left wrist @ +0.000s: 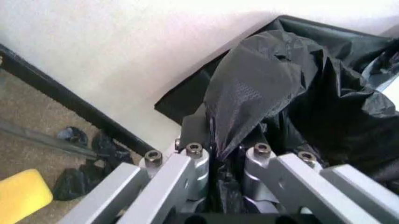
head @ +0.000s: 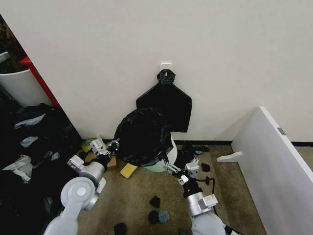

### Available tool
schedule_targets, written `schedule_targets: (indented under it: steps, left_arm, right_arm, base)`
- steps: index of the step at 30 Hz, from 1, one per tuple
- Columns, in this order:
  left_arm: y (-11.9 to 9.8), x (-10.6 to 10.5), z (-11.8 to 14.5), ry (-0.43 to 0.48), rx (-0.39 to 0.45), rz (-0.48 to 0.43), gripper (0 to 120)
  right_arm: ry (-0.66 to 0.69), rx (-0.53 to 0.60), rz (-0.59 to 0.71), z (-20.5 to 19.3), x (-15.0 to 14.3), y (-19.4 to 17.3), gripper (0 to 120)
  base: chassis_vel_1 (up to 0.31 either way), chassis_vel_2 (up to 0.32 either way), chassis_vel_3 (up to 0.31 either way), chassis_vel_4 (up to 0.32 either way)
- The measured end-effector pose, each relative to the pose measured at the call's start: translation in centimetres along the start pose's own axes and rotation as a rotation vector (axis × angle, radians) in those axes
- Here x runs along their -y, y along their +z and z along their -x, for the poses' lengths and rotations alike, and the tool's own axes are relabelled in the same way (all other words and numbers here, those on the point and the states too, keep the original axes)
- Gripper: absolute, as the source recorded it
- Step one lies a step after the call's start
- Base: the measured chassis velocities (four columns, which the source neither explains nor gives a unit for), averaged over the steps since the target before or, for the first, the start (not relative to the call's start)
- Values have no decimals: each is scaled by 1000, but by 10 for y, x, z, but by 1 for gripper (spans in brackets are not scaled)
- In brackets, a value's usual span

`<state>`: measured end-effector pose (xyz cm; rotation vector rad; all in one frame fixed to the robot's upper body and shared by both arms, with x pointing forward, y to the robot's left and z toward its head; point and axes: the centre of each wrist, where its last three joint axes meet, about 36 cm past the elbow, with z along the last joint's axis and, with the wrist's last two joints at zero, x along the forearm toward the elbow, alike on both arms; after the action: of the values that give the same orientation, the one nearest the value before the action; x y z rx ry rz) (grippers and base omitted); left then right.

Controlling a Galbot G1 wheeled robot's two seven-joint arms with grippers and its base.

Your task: Place the garbage bag over the trash bin.

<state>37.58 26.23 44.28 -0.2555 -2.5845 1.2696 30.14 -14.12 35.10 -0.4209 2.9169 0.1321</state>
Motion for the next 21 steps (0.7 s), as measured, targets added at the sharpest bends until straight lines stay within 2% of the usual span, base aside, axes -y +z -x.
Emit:
schedule_targets:
  steps: [6,12,16,21]
  left_arm:
    - [-1,5,-4,14,5,-2,4]
    - [0,6,-5,21,1,-1,4]
    - [1,6,-5,23,1,5,4]
    - [-2,3,-3,33,17,34,4]
  right_arm:
    - [-8,-11,-93,-4,12,17,100]
    - [-7,-5,-124,-4,19,23,100]
    - [-12,19,-110,-2,20,21,100]
    - [-69,152,16,-3,30,15,100]
  base:
    - [0,0,0,0]
    - [0,0,0,0]
    - [0,0,0,0]
    - [0,0,0,0]
